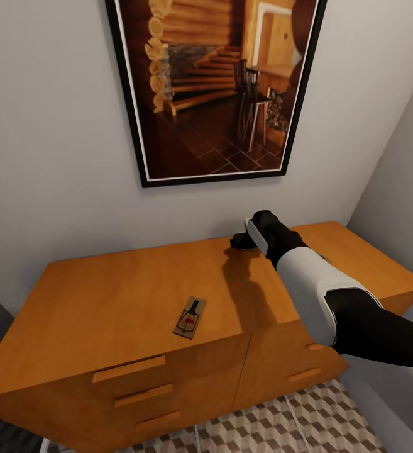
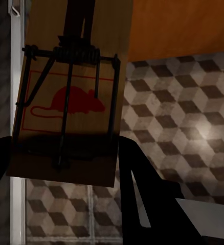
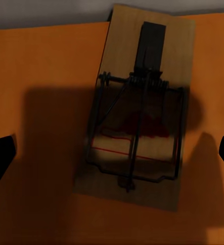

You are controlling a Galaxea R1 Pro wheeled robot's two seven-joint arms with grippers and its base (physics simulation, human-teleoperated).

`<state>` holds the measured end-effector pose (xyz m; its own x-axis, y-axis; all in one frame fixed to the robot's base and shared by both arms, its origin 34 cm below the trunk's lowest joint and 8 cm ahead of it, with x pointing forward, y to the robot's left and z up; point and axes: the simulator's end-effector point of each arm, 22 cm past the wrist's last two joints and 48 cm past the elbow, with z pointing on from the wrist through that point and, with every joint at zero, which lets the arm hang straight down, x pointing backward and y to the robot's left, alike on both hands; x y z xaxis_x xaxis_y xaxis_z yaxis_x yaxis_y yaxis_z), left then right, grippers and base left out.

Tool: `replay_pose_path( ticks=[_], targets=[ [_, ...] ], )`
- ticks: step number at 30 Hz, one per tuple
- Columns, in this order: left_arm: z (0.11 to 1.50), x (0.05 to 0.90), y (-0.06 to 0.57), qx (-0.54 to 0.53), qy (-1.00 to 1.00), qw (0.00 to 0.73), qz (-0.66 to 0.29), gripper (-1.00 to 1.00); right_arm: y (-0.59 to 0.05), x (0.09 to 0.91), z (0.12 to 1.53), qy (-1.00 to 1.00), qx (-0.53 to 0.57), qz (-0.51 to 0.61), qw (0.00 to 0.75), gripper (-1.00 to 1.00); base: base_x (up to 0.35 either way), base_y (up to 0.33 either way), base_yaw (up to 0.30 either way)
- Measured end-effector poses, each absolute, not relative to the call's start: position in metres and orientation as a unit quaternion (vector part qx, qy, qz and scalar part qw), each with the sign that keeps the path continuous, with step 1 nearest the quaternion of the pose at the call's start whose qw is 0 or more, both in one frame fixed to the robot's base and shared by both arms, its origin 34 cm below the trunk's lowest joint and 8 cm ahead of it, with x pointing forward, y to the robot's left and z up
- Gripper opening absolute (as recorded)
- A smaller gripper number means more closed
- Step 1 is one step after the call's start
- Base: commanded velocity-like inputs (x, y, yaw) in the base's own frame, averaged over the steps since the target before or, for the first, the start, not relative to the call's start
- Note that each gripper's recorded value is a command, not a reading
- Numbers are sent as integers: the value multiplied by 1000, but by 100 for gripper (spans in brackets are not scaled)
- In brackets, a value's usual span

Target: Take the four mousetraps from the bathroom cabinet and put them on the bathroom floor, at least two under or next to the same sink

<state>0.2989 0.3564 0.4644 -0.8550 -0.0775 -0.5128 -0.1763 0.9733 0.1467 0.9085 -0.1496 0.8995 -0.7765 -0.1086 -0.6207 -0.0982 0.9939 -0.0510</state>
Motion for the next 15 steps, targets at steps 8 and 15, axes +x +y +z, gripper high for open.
replay_pose_path(
  ticks=[8,15],
  targets=[
    [464,298,356,-66,959,260,94,-100,-150,909,897,943,-55,-8,328,100,0,0,0],
    [464,298,356,-66,959,260,94,-100,-149,909,897,943,-55,-7,328,100,0,0,0]
  ],
)
